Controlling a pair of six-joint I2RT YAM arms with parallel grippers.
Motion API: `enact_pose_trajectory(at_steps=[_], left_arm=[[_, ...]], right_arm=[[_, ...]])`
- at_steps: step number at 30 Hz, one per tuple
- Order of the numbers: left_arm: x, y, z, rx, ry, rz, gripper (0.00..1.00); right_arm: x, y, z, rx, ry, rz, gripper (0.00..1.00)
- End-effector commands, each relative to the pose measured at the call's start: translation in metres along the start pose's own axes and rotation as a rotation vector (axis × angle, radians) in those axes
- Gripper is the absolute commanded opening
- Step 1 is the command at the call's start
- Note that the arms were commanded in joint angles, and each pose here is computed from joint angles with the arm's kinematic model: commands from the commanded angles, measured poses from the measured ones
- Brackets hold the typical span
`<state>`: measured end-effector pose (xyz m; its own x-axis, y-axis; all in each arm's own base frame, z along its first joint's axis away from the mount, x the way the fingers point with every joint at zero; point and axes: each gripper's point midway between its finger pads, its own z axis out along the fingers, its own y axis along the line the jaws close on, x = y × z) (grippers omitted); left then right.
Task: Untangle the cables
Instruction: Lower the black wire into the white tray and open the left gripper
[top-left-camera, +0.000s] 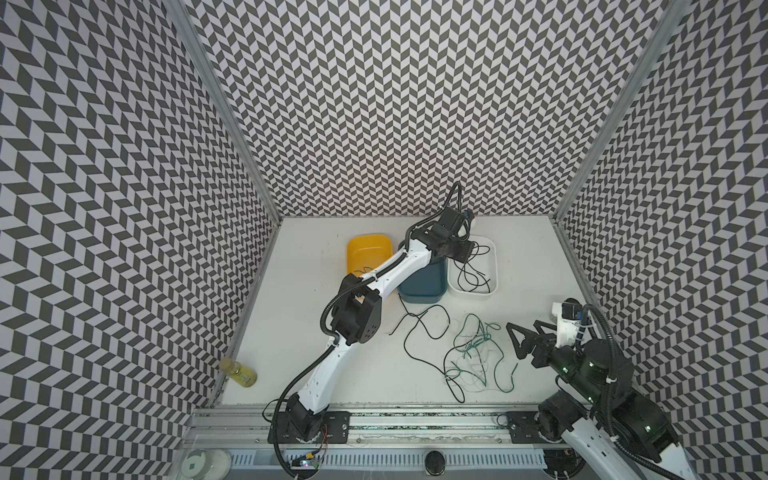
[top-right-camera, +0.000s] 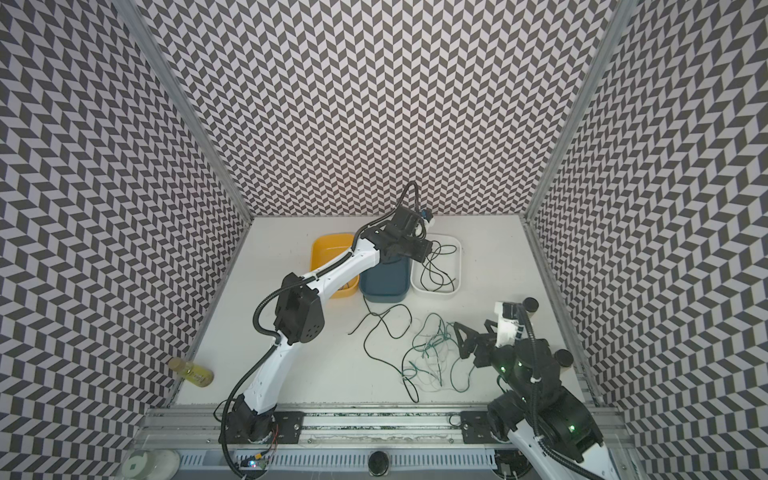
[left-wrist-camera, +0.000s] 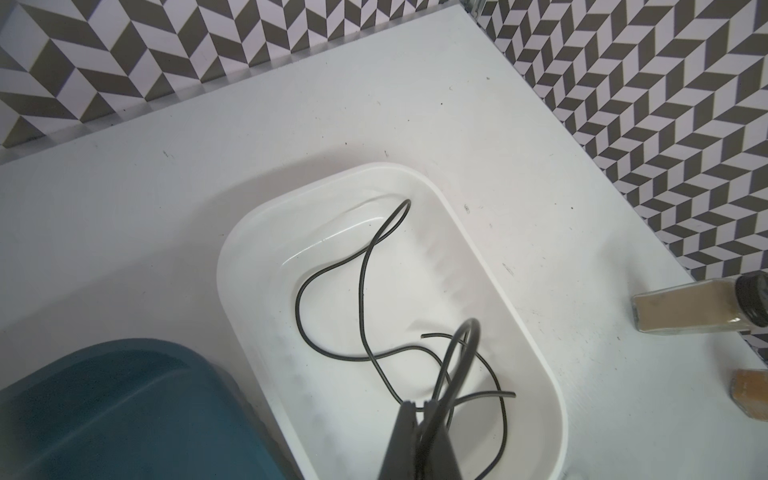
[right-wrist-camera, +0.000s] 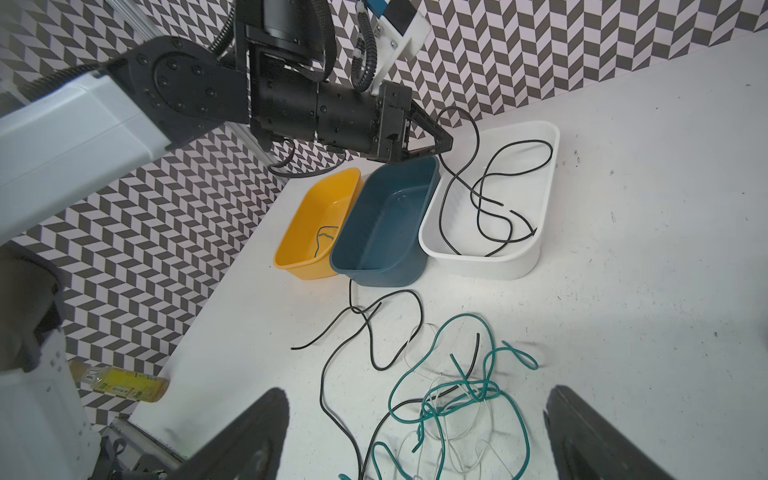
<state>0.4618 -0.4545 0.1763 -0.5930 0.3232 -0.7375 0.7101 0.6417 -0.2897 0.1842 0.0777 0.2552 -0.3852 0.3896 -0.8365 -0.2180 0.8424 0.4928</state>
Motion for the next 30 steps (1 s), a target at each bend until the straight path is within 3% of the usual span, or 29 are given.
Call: enact_pose_trajectory(at_steps=[1, 19, 30], left_arm=[[0.006, -0.009, 0.006, 0.012, 0.026, 0.012, 0.00], [0.025, -0.009, 0.027, 0.025, 0.095, 0.010, 0.21], [-0.005, -0.030, 0.007, 0.046, 0.034, 0.046, 0.35]], right_arm=[[-0.009, 0.007, -0.001, -0.034, -0.045, -0.007, 0.96], [-0.008, 0.007, 0.000, -0.035, -0.043, -0.006, 0.96], [-0.008, 0.006, 0.000, -0.033, -0.043, -0.006, 0.97]])
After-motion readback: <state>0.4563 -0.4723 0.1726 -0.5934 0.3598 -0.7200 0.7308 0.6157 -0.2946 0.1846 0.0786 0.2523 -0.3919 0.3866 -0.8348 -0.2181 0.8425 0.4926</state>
